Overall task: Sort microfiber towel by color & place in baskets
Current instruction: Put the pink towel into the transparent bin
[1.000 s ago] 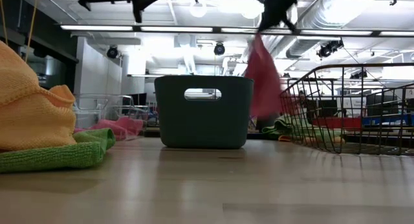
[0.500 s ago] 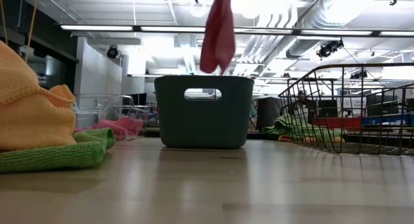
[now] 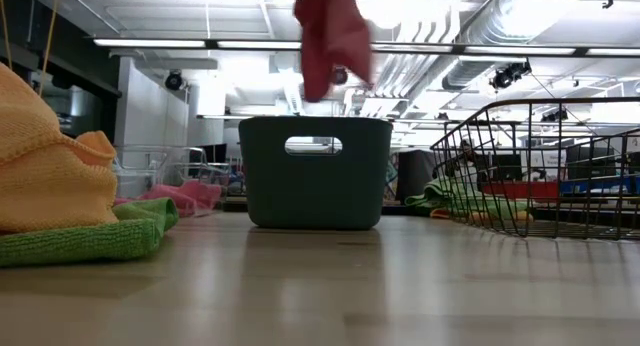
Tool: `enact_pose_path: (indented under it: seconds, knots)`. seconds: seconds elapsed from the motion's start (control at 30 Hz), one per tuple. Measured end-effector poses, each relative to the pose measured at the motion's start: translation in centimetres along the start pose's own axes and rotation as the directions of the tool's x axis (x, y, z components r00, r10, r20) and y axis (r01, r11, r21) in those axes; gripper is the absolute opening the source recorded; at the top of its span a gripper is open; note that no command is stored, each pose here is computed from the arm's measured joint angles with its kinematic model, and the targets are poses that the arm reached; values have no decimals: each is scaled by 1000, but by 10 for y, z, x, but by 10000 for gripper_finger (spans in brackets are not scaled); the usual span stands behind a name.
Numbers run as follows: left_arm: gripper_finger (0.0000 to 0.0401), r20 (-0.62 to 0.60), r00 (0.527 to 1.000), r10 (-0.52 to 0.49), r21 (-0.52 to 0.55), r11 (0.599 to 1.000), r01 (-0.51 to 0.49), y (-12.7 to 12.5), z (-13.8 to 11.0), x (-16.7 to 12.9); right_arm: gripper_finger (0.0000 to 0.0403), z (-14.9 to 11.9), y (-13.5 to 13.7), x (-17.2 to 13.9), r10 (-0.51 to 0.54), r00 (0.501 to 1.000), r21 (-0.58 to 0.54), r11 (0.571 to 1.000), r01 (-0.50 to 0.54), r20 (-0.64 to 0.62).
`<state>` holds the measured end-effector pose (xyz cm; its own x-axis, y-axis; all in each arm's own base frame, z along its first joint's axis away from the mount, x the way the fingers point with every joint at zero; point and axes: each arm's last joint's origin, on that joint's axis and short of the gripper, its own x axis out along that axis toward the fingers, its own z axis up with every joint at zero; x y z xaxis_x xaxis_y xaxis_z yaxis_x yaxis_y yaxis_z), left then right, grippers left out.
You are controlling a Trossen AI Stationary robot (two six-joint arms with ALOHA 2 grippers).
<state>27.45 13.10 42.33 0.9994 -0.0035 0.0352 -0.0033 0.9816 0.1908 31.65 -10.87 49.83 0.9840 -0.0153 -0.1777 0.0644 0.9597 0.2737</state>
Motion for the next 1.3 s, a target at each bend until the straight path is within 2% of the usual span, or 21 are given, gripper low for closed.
enact_pose_path:
  seconds: [0.27, 0.4, 0.5, 0.6, 0.8, 0.9, 0.97, 1.03, 1.17, 1.2, 1.3]
  knots:
    - [184, 21, 1000, -1, -30, 1000, 2, 0, 2, 0, 0, 0, 18, 3, 102, 995, -19, 995, -102, 7]
    - [184, 40, 992, -123, -97, 987, 127, -6, 2, 3, 0, 3, 21, 4, 122, 992, -40, 992, -120, 41]
    - [184, 37, 973, -229, -172, 958, 232, -12, -3, 9, 0, 3, 20, 5, 122, 992, -41, 992, -120, 45]
    - [184, 53, 953, -300, -180, 935, 304, -18, -3, 13, 0, 4, 21, 5, 124, 991, -34, 992, -122, 57]
    - [184, 46, 950, -308, -166, 936, 311, -23, -8, 21, 0, 5, 23, 5, 131, 989, -41, 991, -129, 66]
    - [181, 54, 960, -276, -175, 944, 281, -22, -7, 22, 0, 7, 26, 6, 144, 986, -47, 989, -140, 87]
    - [166, 53, 970, -239, -176, 954, 244, -21, -6, 23, 0, 8, 27, 6, 151, 984, -53, 988, -146, 99]
    - [133, 45, 976, -213, -172, 961, 217, -21, -7, 24, 0, 7, 28, 6, 153, 983, -51, 988, -148, 99]
    - [28, 43, 979, -198, -168, 965, 203, -20, -6, 22, 1, 7, 30, 7, 155, 983, -27, 988, -153, 97]
    - [15, 40, 980, -193, -180, 964, 197, -18, -7, 22, 3, 7, 30, 7, 153, 983, -17, 988, -152, 98]
    - [8, -6, 988, -153, -217, 965, 148, -13, -10, 17, 23, 7, 28, 7, 121, 987, 8, 992, -122, 105]
